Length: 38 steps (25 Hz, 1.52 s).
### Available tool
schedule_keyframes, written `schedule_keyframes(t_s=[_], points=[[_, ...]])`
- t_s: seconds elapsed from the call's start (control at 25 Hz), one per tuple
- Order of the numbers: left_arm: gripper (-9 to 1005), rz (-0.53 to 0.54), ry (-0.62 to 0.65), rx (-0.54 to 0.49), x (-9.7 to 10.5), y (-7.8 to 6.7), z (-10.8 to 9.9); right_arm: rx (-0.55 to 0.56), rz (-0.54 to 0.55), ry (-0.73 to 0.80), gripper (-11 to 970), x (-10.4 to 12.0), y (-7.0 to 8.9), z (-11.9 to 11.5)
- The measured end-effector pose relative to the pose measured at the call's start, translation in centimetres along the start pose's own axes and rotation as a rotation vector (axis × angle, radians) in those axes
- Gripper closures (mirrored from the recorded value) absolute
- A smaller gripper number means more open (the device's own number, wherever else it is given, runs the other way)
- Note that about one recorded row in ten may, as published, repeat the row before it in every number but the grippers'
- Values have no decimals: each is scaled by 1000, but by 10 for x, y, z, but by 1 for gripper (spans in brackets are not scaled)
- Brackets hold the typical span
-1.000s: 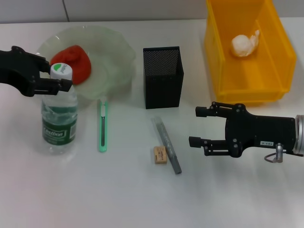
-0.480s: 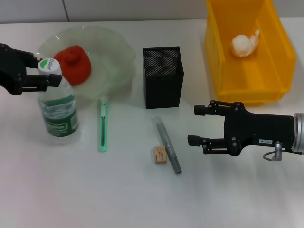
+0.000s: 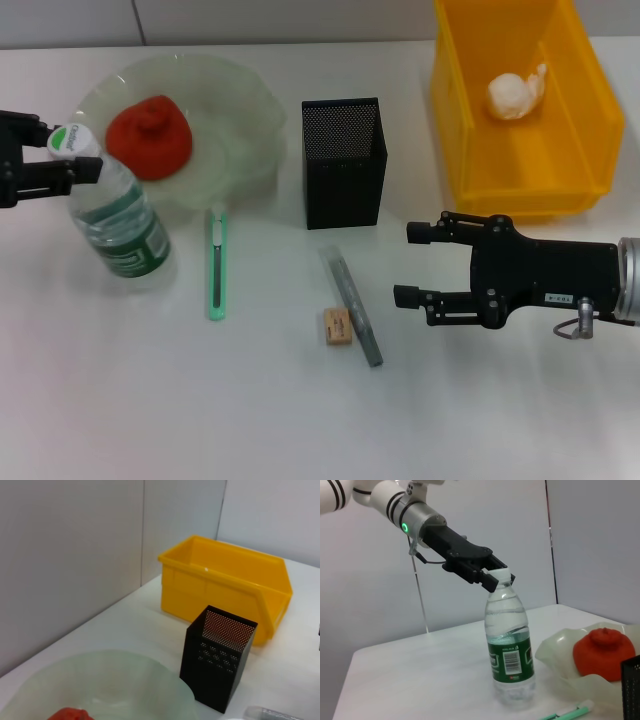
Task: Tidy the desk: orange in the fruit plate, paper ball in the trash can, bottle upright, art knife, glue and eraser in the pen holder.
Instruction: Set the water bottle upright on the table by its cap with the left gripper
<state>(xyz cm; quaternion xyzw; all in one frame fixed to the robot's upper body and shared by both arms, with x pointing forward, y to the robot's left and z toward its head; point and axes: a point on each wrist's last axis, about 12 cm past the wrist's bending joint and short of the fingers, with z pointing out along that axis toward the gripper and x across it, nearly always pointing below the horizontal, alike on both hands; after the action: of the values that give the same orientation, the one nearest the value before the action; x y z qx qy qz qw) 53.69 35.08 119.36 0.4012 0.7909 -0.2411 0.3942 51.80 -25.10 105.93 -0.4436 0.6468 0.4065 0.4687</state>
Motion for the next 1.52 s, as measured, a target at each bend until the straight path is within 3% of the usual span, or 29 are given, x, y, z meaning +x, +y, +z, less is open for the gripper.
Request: schedule_keyframes(t_s=[0.52,1.52], points=[[551,-23,-39,-51,15,2,-11,-15,3,-5,168,-1,1,2],[550,-55,-65,-135,28,14,-13,-30,-9,-7,168,-3,1,3]])
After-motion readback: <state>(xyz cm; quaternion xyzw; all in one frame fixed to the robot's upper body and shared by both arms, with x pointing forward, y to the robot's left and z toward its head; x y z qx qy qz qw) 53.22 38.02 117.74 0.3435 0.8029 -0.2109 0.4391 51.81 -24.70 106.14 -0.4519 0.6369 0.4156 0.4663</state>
